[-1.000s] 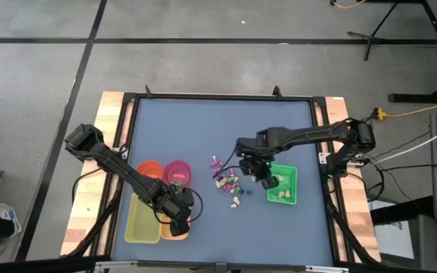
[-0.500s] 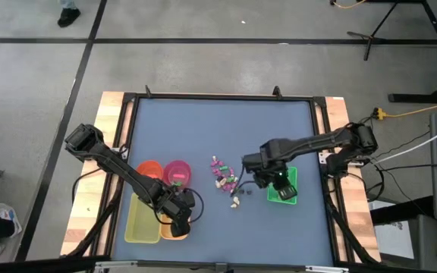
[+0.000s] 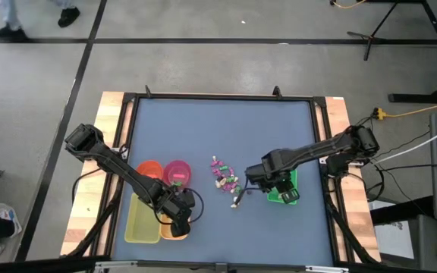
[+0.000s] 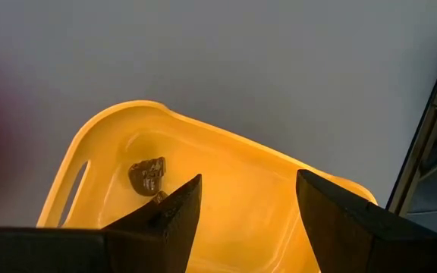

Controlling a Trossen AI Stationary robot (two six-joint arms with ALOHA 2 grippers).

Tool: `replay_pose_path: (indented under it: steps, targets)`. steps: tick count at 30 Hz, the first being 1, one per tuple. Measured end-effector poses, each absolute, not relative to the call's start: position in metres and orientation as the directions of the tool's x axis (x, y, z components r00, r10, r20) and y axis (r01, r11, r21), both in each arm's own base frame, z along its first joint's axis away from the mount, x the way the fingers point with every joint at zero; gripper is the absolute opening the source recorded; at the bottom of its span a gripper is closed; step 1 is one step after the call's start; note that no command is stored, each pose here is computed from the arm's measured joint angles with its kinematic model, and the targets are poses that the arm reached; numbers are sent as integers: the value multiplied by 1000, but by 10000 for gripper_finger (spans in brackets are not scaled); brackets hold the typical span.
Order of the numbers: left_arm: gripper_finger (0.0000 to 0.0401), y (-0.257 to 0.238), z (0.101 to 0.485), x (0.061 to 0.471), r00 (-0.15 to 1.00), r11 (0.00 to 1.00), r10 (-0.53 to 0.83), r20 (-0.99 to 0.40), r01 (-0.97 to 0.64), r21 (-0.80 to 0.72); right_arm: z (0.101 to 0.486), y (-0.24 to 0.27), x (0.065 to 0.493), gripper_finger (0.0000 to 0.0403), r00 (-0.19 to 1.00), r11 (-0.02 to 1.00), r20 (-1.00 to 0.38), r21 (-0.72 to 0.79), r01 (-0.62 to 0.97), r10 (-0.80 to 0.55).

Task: Sort Halloween decoration
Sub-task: Put the white skull toy into the green bin, then put the green skeleton toy into the red bowl

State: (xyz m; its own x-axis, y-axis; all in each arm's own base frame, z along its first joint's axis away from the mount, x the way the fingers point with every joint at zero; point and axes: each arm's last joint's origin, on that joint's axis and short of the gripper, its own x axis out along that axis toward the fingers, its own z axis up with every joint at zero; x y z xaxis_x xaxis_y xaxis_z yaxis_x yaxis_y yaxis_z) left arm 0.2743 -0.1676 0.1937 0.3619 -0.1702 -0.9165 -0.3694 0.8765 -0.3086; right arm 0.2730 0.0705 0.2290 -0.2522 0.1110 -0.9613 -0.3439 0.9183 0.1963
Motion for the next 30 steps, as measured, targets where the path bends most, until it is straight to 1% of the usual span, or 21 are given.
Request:
replay_pose_path:
  steps: [4,7,10,15,18,21,25,30]
  targets:
    - [198,-168,194,274,362,876,-170,-917,-369,-309,226,70,272,173,-259,920,-960,191,-341,103]
    - [198,-168,194,274,362,876,-170,-917,-370,-309,225,70,272,191,-251,921,-964,177,-346,91]
    - [198,-168,194,274,362,876,-170,-916,-370,-309,225,70,273,200,-245,922,-966,170,-348,86]
    - [198,-167,194,275,364,868,-176,-915,-381,-318,226,69,272,202,-259,933,-962,166,-319,83]
    - [198,-163,195,280,357,839,-224,-907,-402,-365,227,69,268,202,-295,934,-952,170,-313,74]
    - [198,-156,196,286,338,808,-302,-891,-406,-427,230,68,265,202,-296,931,-953,169,-325,69]
    - [198,-144,199,297,349,755,-387,-853,-411,-511,240,66,261,202,-249,922,-967,148,-357,59]
    - [198,-122,204,314,399,673,-477,-783,-408,-617,257,61,250,202,-141,922,-990,50,-385,-5]
